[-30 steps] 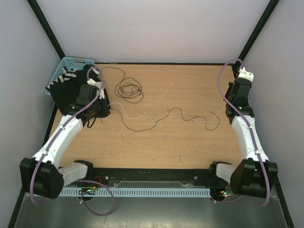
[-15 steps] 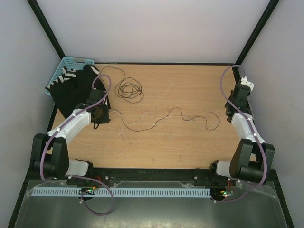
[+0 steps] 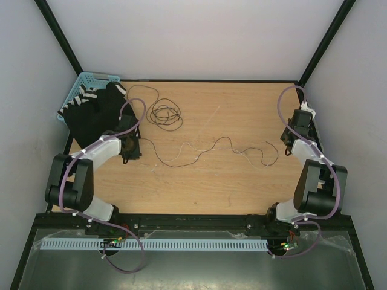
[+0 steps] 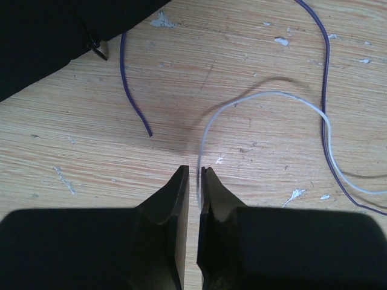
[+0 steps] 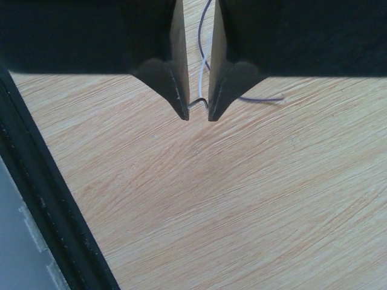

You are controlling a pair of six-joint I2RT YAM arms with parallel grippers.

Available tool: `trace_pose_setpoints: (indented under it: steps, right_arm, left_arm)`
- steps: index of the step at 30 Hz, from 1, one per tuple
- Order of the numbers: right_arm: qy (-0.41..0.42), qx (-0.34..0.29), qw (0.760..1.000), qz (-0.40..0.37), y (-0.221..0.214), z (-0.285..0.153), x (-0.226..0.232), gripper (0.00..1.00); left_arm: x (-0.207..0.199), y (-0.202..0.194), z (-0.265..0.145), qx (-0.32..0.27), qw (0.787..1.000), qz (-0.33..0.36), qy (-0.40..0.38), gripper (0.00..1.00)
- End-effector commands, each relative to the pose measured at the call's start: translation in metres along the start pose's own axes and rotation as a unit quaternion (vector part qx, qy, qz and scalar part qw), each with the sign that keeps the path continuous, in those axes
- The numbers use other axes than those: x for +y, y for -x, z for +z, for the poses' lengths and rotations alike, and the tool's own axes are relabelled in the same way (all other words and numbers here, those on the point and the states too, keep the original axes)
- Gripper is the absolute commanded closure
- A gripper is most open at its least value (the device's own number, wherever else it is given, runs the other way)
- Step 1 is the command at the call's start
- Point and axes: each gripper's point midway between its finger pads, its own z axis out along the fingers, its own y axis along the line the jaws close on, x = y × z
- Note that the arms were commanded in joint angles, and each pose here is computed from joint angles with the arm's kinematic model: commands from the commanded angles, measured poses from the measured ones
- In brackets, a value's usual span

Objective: Zip-tie the wires
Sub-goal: Straighten the cable at the center of the board.

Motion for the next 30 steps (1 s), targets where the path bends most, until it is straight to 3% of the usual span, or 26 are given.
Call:
trace_pose_setpoints:
  steps: [1, 8, 12, 15, 26, 30]
  right_arm:
    - [0.025, -0.008, 1.000, 0.007, 0.006, 0.003, 0.010, 0.68]
    - [0.054, 0.000, 0.999, 0.006, 0.006, -0.003, 0.020, 0.41]
    - [0.096, -0.012, 0.995, 0.006, 0.020, -0.016, 0.035, 0.20]
    - [0.146, -0.025, 0.989, 0.007, 0.033, -0.031, 0.051, 0.09]
    - [0.319, -0.054, 0.946, -0.017, 0.045, -0.091, 0.140, 0.02]
    - [0.383, -0.050, 0.922, -0.019, 0.033, -0.108, 0.193, 0.02]
  left_arm:
    - [0.002, 0.004, 0.004, -0.009, 1.000, -0.011, 0.005, 0.81]
    - [0.003, 0.001, 0.006, -0.004, 1.000, -0.016, 0.008, 0.66]
    - [0.002, 0.005, 0.002, -0.013, 1.000, -0.019, 0.003, 0.58]
    - [-0.001, 0.010, -0.007, -0.026, 0.999, -0.021, -0.012, 0.44]
    - [-0.006, 0.051, -0.066, -0.117, 0.990, -0.048, -0.068, 0.02]
    - [-0.019, 0.070, -0.105, -0.174, 0.977, -0.041, -0.116, 0.01]
